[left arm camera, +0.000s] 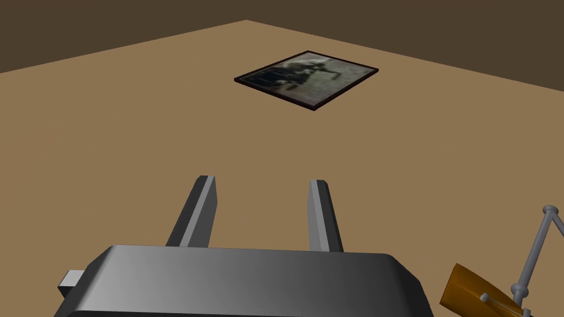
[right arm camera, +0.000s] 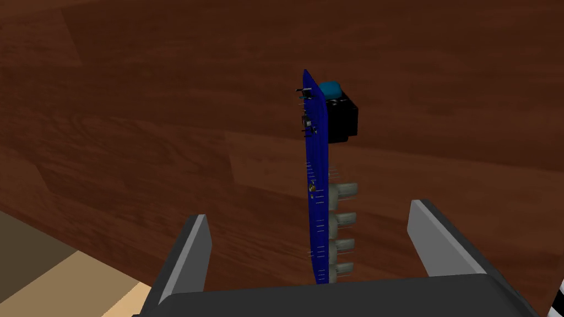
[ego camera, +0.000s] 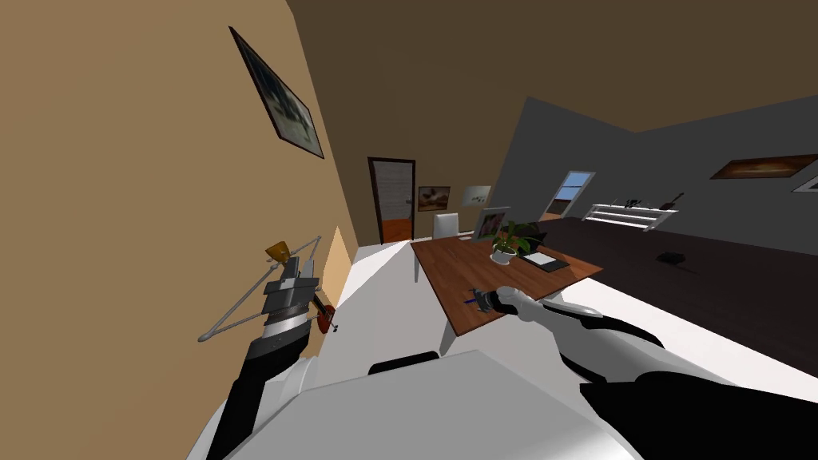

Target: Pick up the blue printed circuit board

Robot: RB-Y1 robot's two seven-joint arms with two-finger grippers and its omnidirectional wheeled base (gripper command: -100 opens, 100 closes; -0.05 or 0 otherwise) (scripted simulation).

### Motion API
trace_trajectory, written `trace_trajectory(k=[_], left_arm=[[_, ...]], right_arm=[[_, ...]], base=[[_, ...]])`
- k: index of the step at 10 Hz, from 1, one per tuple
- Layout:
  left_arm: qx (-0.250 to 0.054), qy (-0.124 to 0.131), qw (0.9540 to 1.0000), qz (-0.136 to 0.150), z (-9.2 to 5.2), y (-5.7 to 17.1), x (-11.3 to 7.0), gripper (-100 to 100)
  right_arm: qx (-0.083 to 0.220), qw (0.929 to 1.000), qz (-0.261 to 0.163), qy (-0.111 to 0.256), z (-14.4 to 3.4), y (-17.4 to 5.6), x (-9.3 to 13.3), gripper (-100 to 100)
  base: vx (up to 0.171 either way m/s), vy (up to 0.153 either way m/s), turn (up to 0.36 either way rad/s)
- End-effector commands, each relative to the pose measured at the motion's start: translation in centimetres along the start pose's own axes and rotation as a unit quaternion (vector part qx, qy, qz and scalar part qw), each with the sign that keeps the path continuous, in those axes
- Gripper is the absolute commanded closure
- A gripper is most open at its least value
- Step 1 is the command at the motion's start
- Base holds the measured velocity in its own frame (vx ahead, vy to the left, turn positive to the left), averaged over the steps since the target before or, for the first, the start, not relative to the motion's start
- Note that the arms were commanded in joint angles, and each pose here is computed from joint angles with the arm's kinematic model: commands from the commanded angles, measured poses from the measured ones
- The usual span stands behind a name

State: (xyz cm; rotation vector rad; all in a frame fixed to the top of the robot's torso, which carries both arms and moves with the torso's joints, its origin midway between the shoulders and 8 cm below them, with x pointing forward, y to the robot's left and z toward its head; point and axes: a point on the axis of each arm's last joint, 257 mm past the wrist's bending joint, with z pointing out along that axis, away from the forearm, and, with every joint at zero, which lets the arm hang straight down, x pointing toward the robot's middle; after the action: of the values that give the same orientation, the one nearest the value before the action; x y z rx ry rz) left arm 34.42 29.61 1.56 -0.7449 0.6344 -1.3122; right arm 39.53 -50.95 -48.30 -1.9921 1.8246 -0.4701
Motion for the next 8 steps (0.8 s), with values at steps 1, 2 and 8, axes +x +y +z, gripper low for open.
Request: trace_trajectory(k=[1, 2, 8], left_arm=[[0.000, 0.000, 1.0000, 0.000, 0.00, 0.00, 0.00, 0], [0.000, 0.000, 1.0000, 0.000, 0.00, 0.00, 0.00, 0], [0.000, 0.000, 1.0000, 0.000, 0.00, 0.00, 0.00, 0]], right_arm=[[0.000, 1.0000, 0.000, 0.000, 0.00, 0.00, 0.00, 100], [0.000, 1.0000, 0.000, 0.000, -0.01, 0.00, 0.00, 100], [0.001, 1.0000, -0.002, 0.000, -0.39, -0.58, 0.48, 100]], base=[[0.000, 0.000, 0.000], [-0.002, -0.001, -0.011], [-0.007, 0.011, -0.013]])
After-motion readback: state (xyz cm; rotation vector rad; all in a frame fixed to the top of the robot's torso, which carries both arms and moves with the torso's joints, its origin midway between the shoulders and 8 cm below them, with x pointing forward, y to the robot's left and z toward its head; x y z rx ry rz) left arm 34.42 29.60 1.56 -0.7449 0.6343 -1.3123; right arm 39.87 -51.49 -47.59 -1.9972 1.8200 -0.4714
